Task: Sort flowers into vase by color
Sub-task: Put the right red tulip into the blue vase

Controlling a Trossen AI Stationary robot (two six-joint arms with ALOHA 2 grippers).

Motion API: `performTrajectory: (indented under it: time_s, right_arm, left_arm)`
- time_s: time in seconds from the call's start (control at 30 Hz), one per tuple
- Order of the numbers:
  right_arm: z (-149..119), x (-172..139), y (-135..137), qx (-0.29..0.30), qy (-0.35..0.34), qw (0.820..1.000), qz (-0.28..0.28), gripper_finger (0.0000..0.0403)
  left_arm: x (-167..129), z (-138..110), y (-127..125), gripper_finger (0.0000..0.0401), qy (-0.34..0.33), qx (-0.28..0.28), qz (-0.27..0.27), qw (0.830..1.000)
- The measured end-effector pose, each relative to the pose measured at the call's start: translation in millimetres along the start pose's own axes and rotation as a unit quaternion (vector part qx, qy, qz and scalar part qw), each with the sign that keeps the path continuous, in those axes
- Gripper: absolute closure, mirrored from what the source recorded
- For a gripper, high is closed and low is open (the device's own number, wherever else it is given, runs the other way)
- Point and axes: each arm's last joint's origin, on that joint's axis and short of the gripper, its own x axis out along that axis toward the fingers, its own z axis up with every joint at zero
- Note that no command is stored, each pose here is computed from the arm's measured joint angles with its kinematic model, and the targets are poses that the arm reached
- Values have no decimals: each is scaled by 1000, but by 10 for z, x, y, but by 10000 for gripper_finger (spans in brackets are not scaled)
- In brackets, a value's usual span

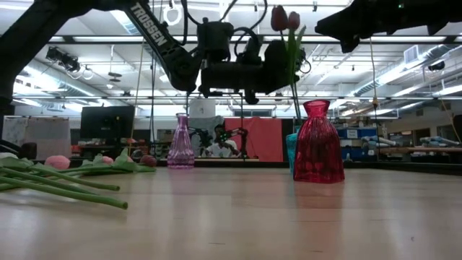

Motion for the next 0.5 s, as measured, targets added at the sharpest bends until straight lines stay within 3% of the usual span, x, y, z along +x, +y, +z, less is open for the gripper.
performTrajectory:
  time_s: [0.27, 0.5]
  right_arm:
    - [-33, 52, -8, 7, 11, 1000, 2, 312]
    - [-31, 52, -8, 5, 10, 1000, 2, 312]
  left_arm:
    - [-1, -38, -8, 381, 20, 22, -8, 1000]
    - [-3, -75, -1, 301, 38, 39, -2, 998]
